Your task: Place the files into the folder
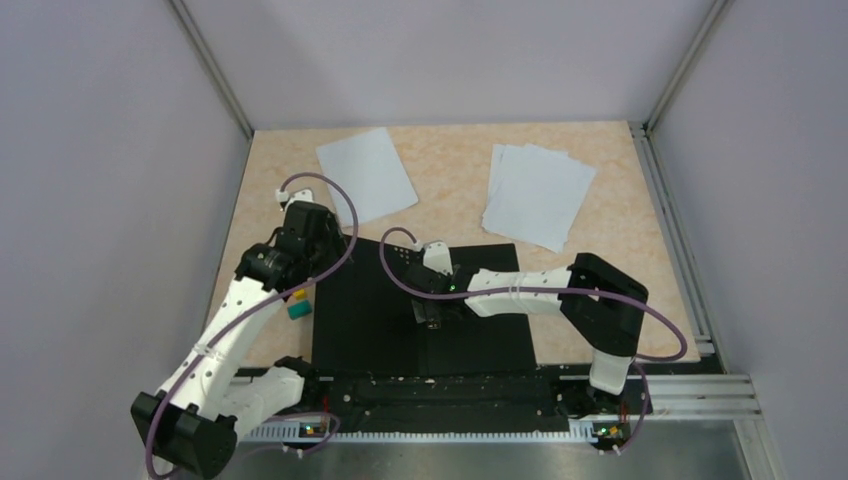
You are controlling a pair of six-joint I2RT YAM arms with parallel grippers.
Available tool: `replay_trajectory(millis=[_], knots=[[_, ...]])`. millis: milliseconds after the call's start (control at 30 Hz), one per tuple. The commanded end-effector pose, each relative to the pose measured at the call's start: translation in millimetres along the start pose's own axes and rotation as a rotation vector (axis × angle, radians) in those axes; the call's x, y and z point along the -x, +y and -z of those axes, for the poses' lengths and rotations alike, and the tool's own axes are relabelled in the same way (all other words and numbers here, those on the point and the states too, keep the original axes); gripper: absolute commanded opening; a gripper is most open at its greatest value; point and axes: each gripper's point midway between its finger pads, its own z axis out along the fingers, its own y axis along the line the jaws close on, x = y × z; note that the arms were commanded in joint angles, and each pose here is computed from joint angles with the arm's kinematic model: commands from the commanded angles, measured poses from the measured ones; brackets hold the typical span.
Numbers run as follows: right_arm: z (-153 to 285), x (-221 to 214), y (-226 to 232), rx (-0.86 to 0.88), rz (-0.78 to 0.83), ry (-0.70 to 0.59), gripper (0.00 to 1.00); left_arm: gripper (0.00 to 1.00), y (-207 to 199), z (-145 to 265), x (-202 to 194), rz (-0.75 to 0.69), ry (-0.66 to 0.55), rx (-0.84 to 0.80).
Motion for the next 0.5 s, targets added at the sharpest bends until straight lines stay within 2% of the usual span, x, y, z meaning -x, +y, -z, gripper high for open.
replay_trajectory(millis=[0,167,233,467], knots=[[-6,0,-6,-0.012,-0.015,-0.014,0.64,0.66,-19,-7,9,0.021,-0.001,-0.063],[-6,-6,-31,-0.019,-0.061,-0.019,0.44,0.65,-43,-8,6,0.027,0.061,-0.156],[-4,-5,-38,-0.015,-0.069,-0.028,0.39,0.65,-51,-11,1,0.021,0.096,-0.190],[2,0,-47,0.015,-0.063,-0.042,0.37,0.63,-75,-25,-35,0.024,0.241,-0.277]])
